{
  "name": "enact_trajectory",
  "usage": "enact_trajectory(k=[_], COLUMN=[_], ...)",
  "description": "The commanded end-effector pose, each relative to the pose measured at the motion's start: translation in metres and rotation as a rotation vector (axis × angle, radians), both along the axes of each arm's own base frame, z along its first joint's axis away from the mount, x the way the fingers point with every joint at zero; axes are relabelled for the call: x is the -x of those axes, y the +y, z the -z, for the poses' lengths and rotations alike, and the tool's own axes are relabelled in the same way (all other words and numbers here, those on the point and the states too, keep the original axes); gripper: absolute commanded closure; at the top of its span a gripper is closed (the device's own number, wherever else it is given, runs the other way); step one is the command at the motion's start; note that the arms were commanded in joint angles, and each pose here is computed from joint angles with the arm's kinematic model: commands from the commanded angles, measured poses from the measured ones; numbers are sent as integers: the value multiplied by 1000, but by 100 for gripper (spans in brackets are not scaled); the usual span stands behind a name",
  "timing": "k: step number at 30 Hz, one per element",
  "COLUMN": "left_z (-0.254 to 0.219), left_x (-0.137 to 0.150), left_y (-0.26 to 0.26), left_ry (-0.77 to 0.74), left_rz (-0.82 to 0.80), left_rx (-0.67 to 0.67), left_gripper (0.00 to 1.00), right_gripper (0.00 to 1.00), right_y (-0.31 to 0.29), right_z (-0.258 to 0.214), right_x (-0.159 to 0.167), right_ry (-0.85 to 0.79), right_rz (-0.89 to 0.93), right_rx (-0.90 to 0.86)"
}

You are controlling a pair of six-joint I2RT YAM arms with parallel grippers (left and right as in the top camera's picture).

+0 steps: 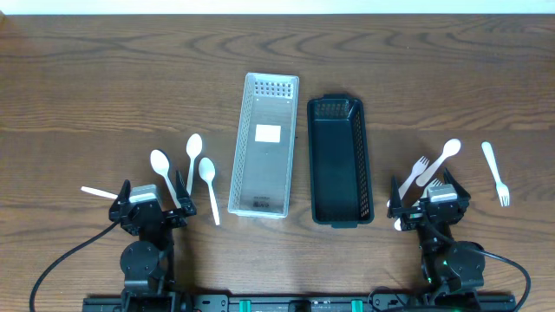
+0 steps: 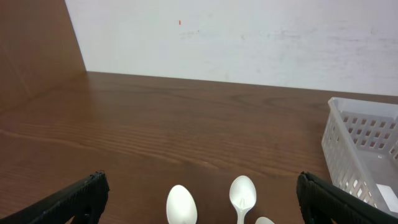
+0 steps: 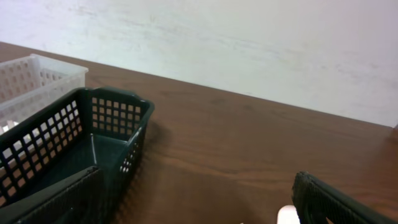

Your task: Pack container

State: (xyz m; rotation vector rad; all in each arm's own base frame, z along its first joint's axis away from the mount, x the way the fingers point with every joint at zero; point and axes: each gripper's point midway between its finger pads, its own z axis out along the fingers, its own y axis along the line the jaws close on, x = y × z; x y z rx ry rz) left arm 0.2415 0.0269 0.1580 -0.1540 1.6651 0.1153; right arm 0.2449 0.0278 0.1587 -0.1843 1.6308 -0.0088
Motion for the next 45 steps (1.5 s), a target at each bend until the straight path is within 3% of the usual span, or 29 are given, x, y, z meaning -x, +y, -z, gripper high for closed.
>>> enact_trajectory(k=[1,5,9,13,20,27,29,30,32,34,36,38,39,41,45], left_z=[19,14,-24,-72,-108,-71,-51,-42,-26,-11,5,21,28,42,64], left_x=[0,-1,-4,-15,-42,-59,-61,-63,-66,-69,-72,-74,-74,-74,-73], left_y=[0,-10,-21,-22,-29,-33,-34,-34,-39,-43,-44,-46,-49,-53,-61], left_ry=[31,40,47,137,571,906,977,1006,1066,1119,1173,1228,1254,1302,1381], left_rz=[-10,37,101,94,96,83,79,76,92,106,101,106,112,124,135], left_rx=[74,188,196,188,185,208,213,215,233,252,257,271,280,295,285], left_gripper=[2,2,2,2,2,2,2,2,4,20,57,81,81,91,94], right_gripper=[1,1,1,1,1,3,52,69,87,96,99,99,99,99,99], right_y=[2,2,2,2,1,26,24,24,24,25,25,25,25,25,25], right_z=[4,7,-18,-35,-48,-51,-39,-33,-18,-3,12,28,35,49,74], right_x=[0,-1,-4,-10,-18,-43,-47,-49,-51,-52,-54,-54,-55,-55,-53], right_ry=[26,68,82,247,697,868,908,932,988,1044,1100,1161,1187,1236,1327], right_rz=[-4,8,8,23,75,-11,5,10,21,31,48,70,78,97,126], right_rx=[-120,-231,-189,-152,-87,-151,-143,-141,-140,-139,-147,-157,-160,-168,-172])
